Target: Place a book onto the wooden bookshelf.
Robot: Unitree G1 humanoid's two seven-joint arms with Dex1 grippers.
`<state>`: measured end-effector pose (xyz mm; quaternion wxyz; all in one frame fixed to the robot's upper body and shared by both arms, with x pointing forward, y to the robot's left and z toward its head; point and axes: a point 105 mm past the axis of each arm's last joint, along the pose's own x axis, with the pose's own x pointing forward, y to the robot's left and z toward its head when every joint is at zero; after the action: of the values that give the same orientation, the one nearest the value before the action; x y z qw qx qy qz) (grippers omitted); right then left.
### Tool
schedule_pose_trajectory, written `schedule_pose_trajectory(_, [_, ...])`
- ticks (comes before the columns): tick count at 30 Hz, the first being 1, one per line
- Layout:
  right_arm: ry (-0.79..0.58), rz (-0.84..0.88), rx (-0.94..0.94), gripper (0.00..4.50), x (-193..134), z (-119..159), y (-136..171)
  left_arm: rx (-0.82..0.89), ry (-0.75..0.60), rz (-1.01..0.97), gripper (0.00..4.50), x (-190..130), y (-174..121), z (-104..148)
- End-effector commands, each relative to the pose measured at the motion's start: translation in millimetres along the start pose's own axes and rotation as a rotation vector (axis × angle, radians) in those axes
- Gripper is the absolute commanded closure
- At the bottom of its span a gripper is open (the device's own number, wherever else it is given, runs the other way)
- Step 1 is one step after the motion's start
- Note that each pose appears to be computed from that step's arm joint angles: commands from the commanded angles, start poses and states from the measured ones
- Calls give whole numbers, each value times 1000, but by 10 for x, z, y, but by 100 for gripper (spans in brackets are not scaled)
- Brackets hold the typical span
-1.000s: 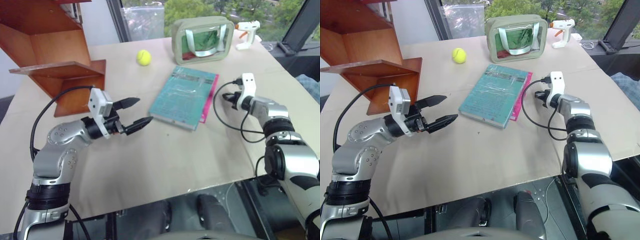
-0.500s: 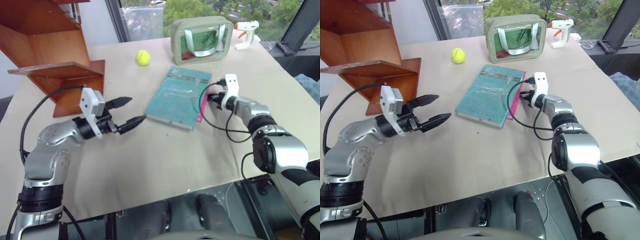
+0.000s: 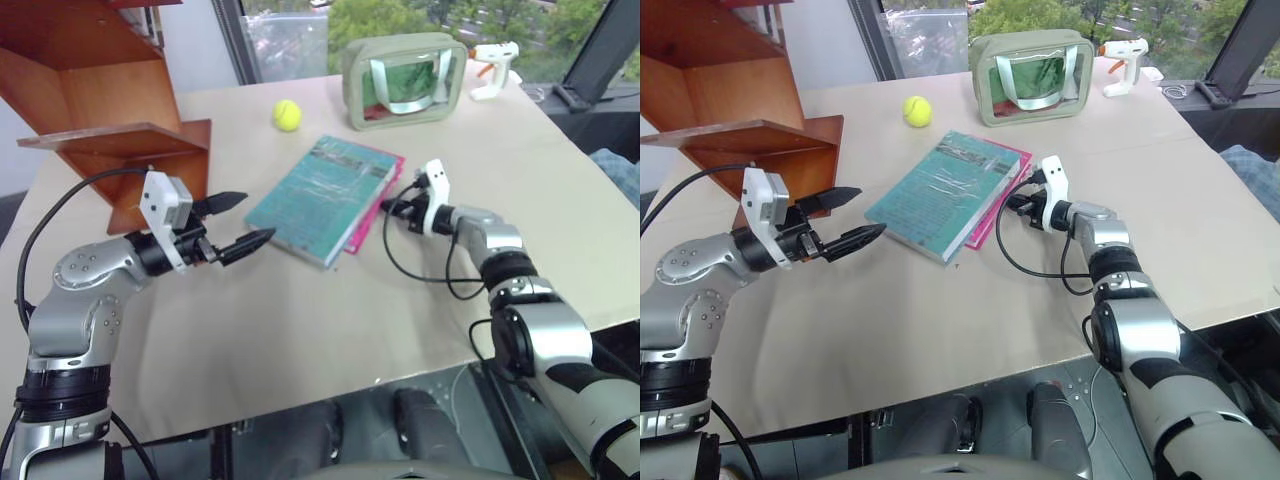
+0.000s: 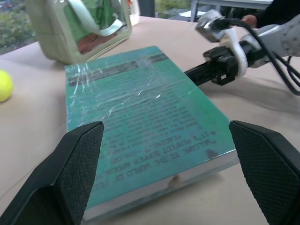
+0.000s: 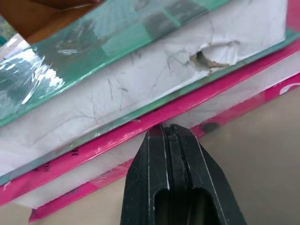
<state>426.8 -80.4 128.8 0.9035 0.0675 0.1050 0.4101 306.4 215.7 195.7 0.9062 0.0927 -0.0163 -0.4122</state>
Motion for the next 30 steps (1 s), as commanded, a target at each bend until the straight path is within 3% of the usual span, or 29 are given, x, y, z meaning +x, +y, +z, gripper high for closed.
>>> schedule_pose_trajectory(1, [-142, -50, -151, 405, -320, 360, 107, -11, -17, 36, 0, -80, 117, 76])
schedule_pose_trajectory(4, [-144, -68, -251, 288, -575, 364, 339, -33, -19, 27, 0, -99, 147, 74])
schedule_pose_trajectory(9, [-147, -111, -404, 43, -895, 475, 769, -84, -11, 60, 0, -45, 297, 49])
schedule_pose_trajectory(11, [-137, -123, -415, 3, -868, 502, 846, -148, -11, 82, 0, 15, 361, 44])
schedule_pose_trajectory(17, [-158, -90, -456, 3, -566, 636, 1171, -261, 144, 113, 0, 325, 487, -144])
schedule_pose_trajectory(22, [-120, -79, -532, 3, -462, 598, 1234, -214, 112, 86, 0, 343, 543, -83])
schedule_pose_trajectory(25, [-82, -31, -520, 77, -226, 628, 1299, -149, 22, 52, 0, 186, 553, 82])
schedule_pose_trajectory(30, [65, 43, -582, 277, 286, 506, 1263, 4, -71, 35, 0, -109, 484, 189])
